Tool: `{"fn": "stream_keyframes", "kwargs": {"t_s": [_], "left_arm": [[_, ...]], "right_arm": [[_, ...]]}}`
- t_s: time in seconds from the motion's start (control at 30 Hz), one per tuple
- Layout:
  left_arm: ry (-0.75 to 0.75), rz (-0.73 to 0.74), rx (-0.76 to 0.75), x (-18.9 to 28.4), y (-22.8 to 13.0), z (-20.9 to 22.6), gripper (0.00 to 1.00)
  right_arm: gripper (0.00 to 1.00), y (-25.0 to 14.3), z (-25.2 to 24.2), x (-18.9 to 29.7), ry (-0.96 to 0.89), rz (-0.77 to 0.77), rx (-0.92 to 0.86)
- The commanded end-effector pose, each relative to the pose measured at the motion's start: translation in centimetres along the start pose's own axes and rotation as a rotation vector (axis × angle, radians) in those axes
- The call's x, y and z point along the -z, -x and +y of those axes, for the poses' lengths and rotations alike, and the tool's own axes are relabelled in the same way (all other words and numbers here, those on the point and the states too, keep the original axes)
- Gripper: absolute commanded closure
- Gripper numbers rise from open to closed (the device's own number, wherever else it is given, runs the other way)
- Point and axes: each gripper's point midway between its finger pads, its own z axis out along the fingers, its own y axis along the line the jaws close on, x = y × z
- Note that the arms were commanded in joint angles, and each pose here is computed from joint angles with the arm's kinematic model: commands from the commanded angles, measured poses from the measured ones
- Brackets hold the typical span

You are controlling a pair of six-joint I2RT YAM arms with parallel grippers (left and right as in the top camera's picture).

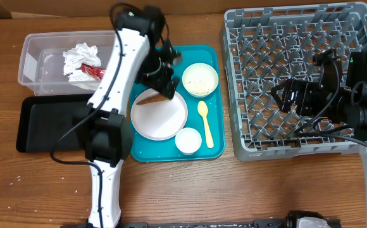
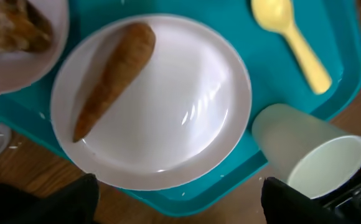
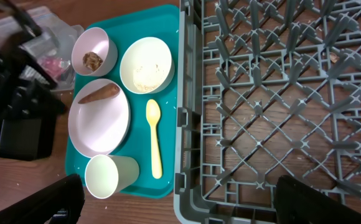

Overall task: Sort waste into correct bins and load items into the dishwasher
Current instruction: 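Reach back to the plate and grasp the carrot with the left gripper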

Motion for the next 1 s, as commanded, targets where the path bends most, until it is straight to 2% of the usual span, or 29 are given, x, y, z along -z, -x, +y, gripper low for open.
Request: {"fn": "stream_keyframes", "kwargs": {"t_s": [0.0,0.2,0.47,0.57,0.67,0.97], "left_arm": [[0.08,0.104,-0.123,-2.4,-1.3,1.1,0.17],[0.162,0.025,-0.142,-5.9,1.1,3.7,0.2],[0.228,-0.066,-0.175,-7.3,3.6,5.2,0.23],[0.219,-0.06,-0.186,-7.5,3.5,5.1,0.25],[0.21,-0.049,-0.186,-7.5,3.2,4.9,0.31],[0.169,-0.023,-0.184,-8.9,2.4,4.4,0.32]], "right_arm": [[0.0,0.7,0.3,0.6,0.0,-0.028,0.012],[0.0,0.8,0.3,0.6,0.0,-0.031,0.013],[0.0,0.5,0.2,0.6,0.0,-0.02,0.008],[0.0,0.4,0.2,0.6,-0.001,-0.015,0.006],[0.0,0.3,0.2,0.5,-0.001,-0.01,0.004],[0.0,0.1,0.2,0.5,-0.001,-0.004,0.001]]}}
